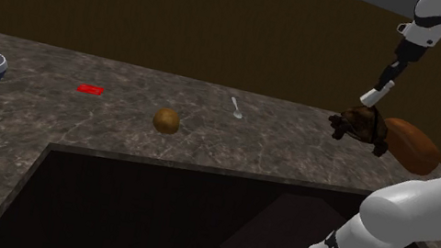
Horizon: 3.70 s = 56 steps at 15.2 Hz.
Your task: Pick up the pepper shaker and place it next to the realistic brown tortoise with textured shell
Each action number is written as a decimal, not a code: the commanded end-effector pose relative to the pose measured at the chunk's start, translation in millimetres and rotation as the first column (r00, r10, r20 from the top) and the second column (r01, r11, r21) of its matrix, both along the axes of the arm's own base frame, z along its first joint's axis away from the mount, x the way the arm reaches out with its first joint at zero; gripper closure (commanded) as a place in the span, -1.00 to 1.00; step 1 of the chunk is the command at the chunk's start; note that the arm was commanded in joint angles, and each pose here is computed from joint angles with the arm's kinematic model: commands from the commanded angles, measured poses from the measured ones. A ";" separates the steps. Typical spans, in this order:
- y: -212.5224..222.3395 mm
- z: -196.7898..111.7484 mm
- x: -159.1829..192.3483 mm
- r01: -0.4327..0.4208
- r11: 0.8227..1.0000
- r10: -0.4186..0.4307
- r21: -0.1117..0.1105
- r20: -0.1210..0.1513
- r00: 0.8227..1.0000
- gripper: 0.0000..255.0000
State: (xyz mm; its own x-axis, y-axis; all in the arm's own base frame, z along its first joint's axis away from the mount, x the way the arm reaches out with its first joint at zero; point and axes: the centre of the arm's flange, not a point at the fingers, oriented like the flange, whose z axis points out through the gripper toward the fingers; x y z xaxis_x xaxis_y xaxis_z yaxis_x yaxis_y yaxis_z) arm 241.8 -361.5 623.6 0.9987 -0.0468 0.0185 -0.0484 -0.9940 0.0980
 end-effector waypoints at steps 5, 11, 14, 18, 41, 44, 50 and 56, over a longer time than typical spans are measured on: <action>-55.1 -7.4 -36.4 -0.001 1.000 0.001 -0.001 0.000 1.000 1.00; -55.1 -39.0 -36.4 -0.001 1.000 0.001 -0.001 0.000 1.000 1.00; -55.1 -54.9 -36.4 -0.001 1.000 0.001 -0.001 0.000 1.000 1.00; -55.1 -76.0 -36.4 -0.001 1.000 0.001 -0.001 0.000 1.000 1.00; -55.1 -197.4 -36.4 -0.001 1.000 0.001 -0.001 0.000 1.000 1.00; -55.1 -213.3 -36.4 -0.001 1.000 0.001 -0.001 0.000 1.000 1.00; -55.1 -245.0 -36.4 -0.001 1.000 0.001 -0.001 0.000 1.000 1.00; -55.1 -262.7 -36.4 -0.001 1.000 0.001 -0.001 0.000 1.000 1.00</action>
